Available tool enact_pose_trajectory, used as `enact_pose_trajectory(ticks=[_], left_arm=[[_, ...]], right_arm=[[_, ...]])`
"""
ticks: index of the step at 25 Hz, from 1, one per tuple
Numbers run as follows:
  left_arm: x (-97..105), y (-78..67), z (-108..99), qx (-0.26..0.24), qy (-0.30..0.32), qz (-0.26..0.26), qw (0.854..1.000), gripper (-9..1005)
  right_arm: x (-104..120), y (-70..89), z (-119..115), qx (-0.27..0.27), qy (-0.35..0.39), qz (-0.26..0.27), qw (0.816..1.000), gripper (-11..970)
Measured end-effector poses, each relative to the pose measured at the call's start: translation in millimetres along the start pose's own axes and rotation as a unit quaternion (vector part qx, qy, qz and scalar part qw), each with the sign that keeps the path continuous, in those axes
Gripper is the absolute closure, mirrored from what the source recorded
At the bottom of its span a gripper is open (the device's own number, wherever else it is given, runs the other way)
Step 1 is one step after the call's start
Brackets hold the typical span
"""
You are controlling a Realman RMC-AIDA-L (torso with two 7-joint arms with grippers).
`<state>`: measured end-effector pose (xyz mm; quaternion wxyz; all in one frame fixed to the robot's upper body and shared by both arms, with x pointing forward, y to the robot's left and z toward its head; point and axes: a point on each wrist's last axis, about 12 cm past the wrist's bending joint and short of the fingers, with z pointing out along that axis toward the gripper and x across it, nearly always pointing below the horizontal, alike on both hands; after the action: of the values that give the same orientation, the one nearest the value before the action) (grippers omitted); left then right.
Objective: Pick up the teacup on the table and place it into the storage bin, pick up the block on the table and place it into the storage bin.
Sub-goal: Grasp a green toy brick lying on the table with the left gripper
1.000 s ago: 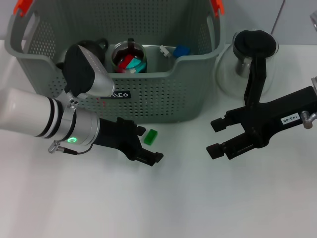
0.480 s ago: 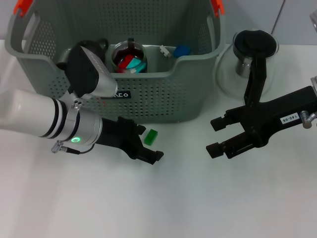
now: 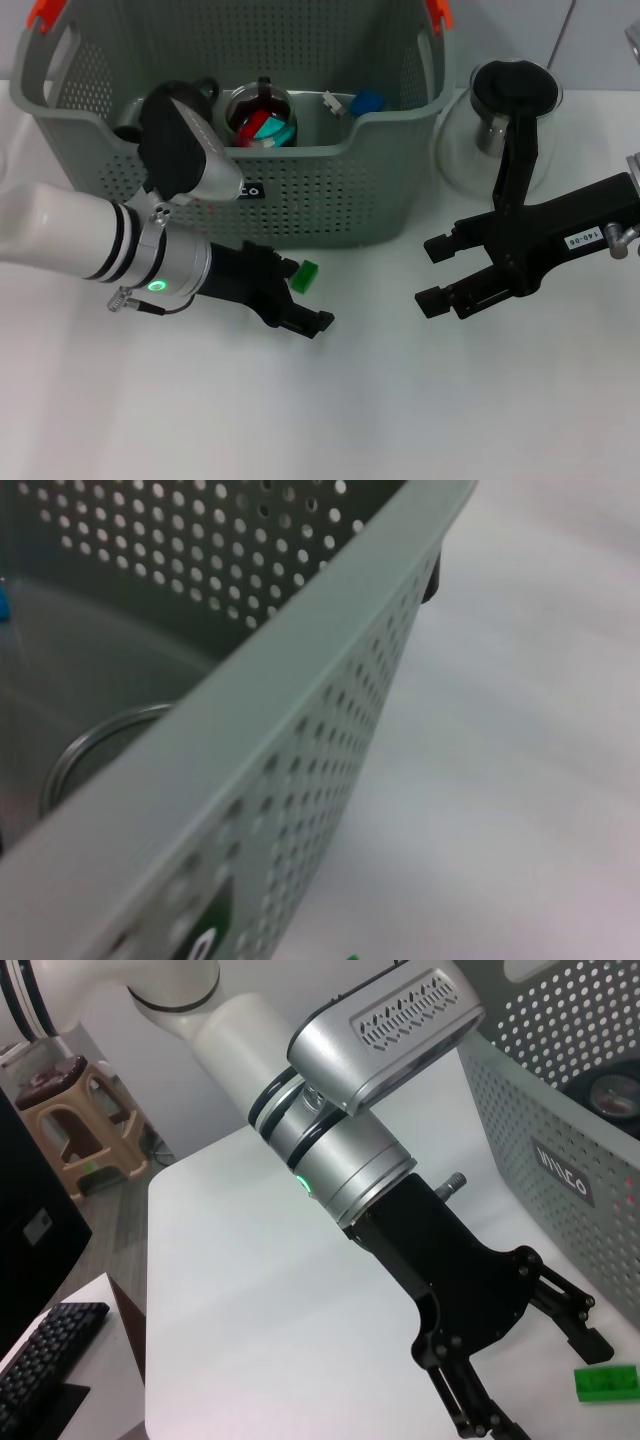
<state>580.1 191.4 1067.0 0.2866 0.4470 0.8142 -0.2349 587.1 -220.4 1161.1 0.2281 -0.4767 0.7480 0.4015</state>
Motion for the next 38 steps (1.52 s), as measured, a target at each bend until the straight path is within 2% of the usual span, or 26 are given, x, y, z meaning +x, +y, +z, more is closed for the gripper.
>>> enact_pose_trajectory(ticks=[11, 18, 25, 38], left_arm=[[-7.0, -12.0, 4.4, 0.04, -0.006, 0.003, 0.999, 48], [-13.1, -18.3, 0.1, 0.071, -0.021, 0.003, 0.997, 48], [-7.6, -10.3, -5.6, 0.044, -0.03, -0.008, 0.999, 49], [-3.0, -4.7, -0.5, 0.011, -0.027, -0.006, 1.0, 48]], right_arm=[[0.5, 0.0, -0.4, 0.0, -0.001, 0.001, 1.0, 14], [0.6, 0.0, -1.0, 0.0, -0.002, 0.001, 1.0, 14], [1.2, 0.3, -1.3, -0.001, -0.003, 0.001, 1.0, 14], [1.3, -0.2, -1.1, 0.001, -0.003, -0.002, 1.0, 15]])
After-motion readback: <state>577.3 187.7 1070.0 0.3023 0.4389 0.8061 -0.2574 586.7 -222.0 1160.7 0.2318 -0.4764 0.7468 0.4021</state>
